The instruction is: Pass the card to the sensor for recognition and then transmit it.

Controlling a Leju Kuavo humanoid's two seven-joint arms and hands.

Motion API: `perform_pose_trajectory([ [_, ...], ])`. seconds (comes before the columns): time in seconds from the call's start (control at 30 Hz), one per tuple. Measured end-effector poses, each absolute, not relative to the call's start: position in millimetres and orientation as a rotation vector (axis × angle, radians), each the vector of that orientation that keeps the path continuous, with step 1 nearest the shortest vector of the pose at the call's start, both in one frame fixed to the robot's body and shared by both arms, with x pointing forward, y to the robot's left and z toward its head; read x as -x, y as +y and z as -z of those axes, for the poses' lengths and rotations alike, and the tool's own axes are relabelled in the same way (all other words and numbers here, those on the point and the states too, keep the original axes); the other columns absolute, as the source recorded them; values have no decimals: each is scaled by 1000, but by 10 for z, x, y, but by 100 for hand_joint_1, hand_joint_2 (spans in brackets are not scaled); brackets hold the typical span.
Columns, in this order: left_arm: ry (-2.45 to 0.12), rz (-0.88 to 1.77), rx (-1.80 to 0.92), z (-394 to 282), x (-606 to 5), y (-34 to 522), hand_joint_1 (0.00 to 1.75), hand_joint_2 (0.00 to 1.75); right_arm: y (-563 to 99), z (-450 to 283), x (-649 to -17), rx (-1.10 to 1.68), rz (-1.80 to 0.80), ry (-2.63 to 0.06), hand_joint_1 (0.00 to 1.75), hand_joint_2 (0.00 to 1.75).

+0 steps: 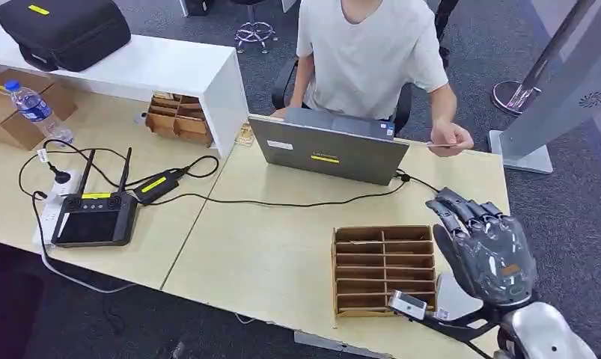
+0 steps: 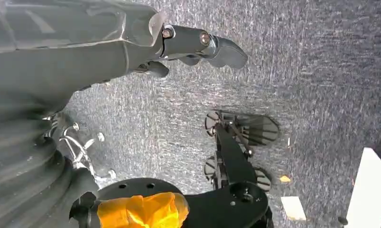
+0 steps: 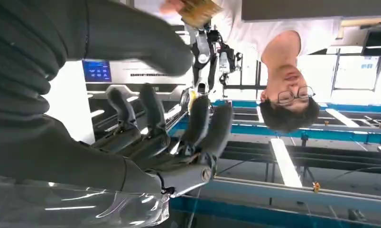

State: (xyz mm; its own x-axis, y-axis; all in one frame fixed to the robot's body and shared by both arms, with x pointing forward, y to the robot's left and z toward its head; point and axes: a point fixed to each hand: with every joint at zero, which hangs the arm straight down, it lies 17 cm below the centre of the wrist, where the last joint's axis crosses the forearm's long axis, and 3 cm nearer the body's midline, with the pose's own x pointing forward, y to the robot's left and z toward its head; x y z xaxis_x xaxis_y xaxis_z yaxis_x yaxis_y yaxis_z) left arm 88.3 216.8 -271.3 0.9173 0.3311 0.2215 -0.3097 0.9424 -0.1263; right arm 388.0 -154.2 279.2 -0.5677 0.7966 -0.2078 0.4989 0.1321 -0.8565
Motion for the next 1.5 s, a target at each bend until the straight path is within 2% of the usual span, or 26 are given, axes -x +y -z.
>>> perform_pose_trajectory([
  [0.77,-211,-327,88,2728,-828,2163,0,175,-1499,-2467,-3807,1188,-1490,-2072,0,175],
  [1.5,-212,-307,98,2723,-829,2135,0,175,-911,-2083,-3579,953,-1549,-2115,0,175],
])
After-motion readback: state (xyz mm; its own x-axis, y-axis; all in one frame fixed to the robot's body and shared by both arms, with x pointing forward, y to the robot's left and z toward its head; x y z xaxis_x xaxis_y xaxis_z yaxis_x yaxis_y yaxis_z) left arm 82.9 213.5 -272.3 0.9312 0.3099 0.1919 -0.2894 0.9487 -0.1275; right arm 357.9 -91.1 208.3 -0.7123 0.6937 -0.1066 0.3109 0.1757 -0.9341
